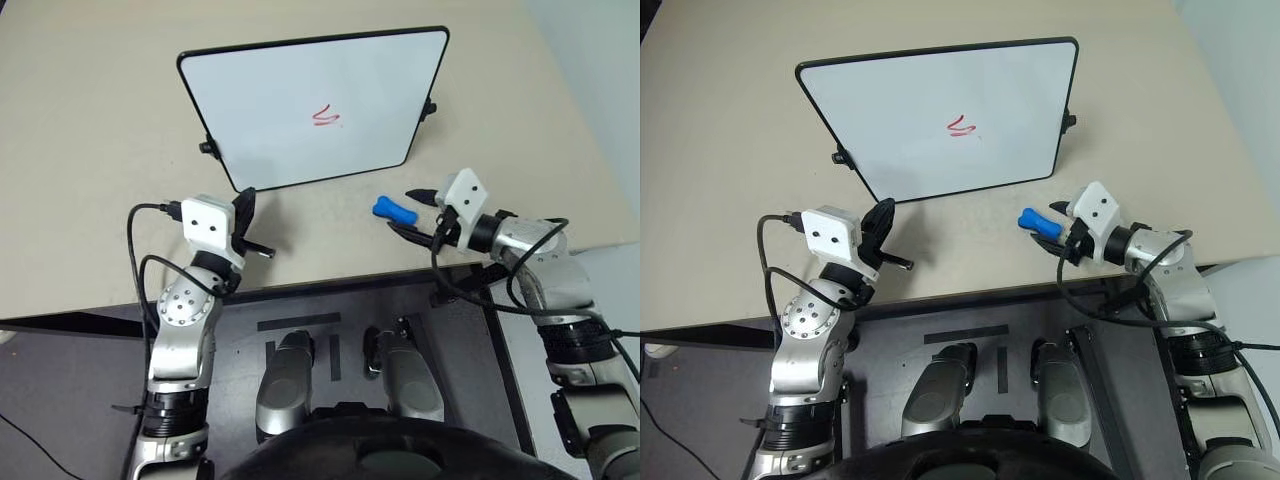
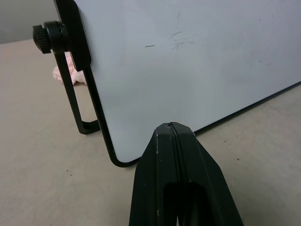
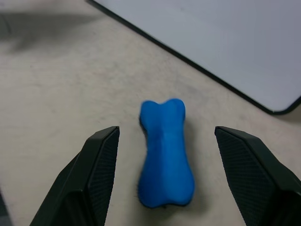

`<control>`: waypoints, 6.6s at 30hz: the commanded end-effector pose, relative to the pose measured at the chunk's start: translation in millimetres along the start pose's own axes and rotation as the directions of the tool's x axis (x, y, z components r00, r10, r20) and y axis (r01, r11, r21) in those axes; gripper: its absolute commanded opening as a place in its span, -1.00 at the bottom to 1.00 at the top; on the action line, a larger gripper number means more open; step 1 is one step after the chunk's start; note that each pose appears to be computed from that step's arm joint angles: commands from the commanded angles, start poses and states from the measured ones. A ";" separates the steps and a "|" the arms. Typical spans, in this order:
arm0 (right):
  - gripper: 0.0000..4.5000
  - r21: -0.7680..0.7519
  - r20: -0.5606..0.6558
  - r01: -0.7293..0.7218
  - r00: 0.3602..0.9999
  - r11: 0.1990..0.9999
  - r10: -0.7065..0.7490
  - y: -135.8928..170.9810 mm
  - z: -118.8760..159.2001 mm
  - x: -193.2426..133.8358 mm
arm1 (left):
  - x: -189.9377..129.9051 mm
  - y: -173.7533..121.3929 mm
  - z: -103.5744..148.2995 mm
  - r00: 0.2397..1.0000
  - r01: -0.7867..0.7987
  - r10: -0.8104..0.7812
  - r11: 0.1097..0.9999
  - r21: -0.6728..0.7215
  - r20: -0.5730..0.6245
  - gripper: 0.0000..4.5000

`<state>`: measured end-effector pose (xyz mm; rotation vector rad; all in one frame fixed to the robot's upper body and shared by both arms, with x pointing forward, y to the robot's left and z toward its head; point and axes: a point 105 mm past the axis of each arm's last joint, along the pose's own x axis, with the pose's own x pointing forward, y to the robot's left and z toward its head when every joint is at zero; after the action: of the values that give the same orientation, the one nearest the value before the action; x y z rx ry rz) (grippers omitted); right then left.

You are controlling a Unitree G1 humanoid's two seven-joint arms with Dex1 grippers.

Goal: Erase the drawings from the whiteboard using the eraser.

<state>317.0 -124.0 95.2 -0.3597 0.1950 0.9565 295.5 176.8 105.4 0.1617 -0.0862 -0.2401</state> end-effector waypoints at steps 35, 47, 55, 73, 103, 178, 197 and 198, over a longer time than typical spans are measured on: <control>-0.83 -0.146 0.014 -0.010 1.000 0.989 0.012 -4.6 14.6 10.2 | 11.4 -5.6 10.2 0.998 0.001 -0.002 1.000 0.014 0.064 -1.00; -0.83 -0.694 0.273 0.162 0.961 0.701 0.048 -1.6 111.3 40.6 | 18.0 -8.3 10.7 0.997 0.018 -0.019 1.000 0.016 0.071 -1.00; -0.83 -0.828 0.352 0.315 0.936 0.464 -0.009 -22.1 124.0 69.1 | 18.3 -7.6 12.1 0.997 0.007 -0.009 1.000 0.018 0.083 -1.00; -0.83 -0.816 0.458 0.426 0.889 0.392 -0.013 -24.6 143.1 76.2 | 21.1 -9.4 13.2 0.995 0.004 -0.006 1.000 0.016 0.095 -1.00; -0.83 -0.799 0.449 0.409 0.893 0.440 -0.014 -12.2 139.8 80.3 | 22.2 -11.6 13.4 0.995 0.021 -0.022 1.000 0.019 0.098 -1.00; -0.83 -0.791 0.401 0.405 0.909 0.458 -0.112 -14.0 119.2 63.3 | 26.7 -14.8 13.7 0.994 0.048 -0.050 0.999 0.019 0.097 -1.00; -0.83 -0.802 0.293 0.314 0.948 0.509 -0.124 -11.9 92.4 60.8 | 25.0 -13.8 13.9 0.994 0.042 -0.044 0.999 0.022 0.098 -1.00; -0.83 -0.802 0.288 0.311 0.949 0.511 -0.126 -12.1 91.1 60.3 | 25.2 -13.9 14.0 0.994 0.043 -0.045 0.999 0.022 0.098 -1.00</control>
<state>363.5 -50.7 143.7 -1.1739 -0.4783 0.7851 316.9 156.8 107.8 0.1635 -0.1388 -0.2863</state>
